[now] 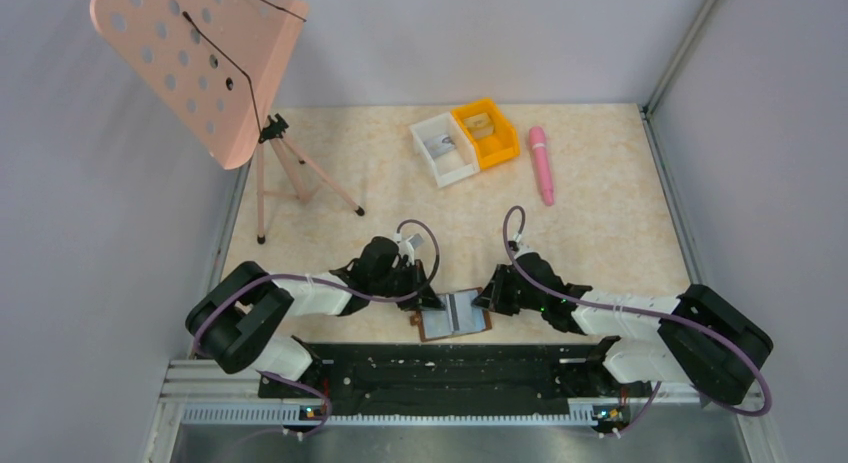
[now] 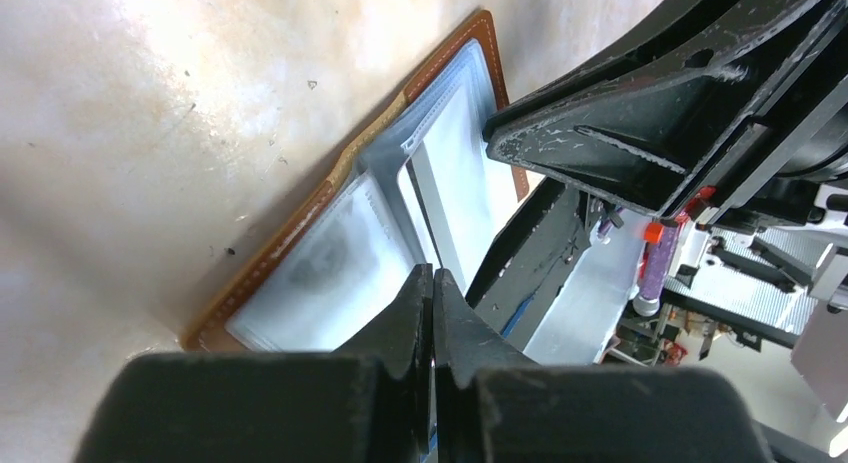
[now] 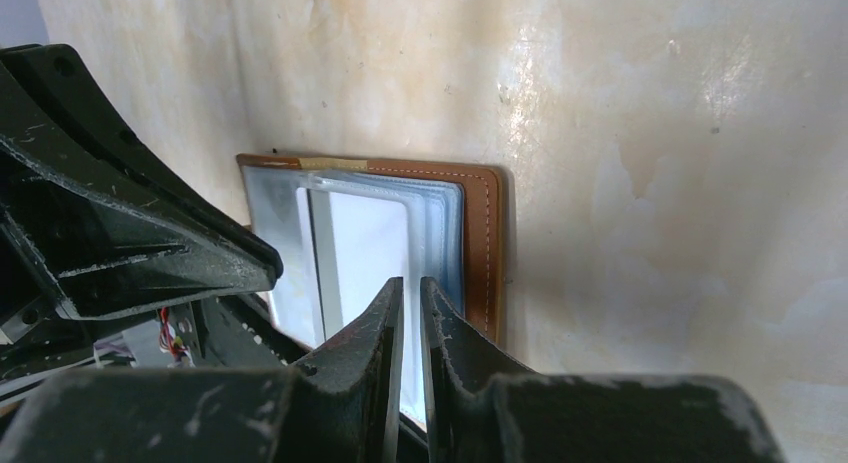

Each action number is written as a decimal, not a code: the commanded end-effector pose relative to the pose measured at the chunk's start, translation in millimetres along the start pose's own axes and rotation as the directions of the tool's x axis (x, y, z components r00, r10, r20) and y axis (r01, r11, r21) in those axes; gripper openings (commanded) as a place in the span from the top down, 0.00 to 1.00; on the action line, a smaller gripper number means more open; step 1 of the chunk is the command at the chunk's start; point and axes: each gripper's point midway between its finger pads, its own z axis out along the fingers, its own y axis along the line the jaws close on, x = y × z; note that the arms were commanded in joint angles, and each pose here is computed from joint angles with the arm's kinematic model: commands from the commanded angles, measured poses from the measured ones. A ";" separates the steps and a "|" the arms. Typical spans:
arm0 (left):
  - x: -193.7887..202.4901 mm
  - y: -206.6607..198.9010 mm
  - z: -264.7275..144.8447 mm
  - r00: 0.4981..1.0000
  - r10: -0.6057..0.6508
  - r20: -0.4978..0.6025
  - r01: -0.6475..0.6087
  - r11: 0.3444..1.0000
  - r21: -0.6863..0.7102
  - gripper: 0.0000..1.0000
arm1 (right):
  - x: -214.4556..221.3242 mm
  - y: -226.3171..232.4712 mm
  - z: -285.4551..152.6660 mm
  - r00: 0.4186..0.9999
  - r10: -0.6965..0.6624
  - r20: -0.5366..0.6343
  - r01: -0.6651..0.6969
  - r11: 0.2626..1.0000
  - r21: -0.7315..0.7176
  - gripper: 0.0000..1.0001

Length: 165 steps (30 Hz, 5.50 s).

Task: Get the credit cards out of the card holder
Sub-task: Remove the credit card from the card holder, then place the credit card in the storage box.

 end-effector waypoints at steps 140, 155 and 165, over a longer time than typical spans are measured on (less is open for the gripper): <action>-82.5 -99.1 -109.3 0.833 -0.125 0.539 0.152 0.988 -0.005 1.00 | -126.0 167.4 -118.5 0.352 -0.703 0.618 0.868 0.491 0.064 0.46; -91.9 -112.9 -119.7 0.706 -0.451 0.545 0.425 0.887 0.182 1.00 | -68.3 173.3 -96.4 -0.385 -0.732 0.562 0.913 -0.213 0.349 0.39; -88.4 -117.4 -116.1 0.703 -0.502 0.504 0.462 0.861 0.213 1.00 | -64.8 171.6 -73.5 -0.434 -0.753 0.494 0.885 -0.252 0.392 0.43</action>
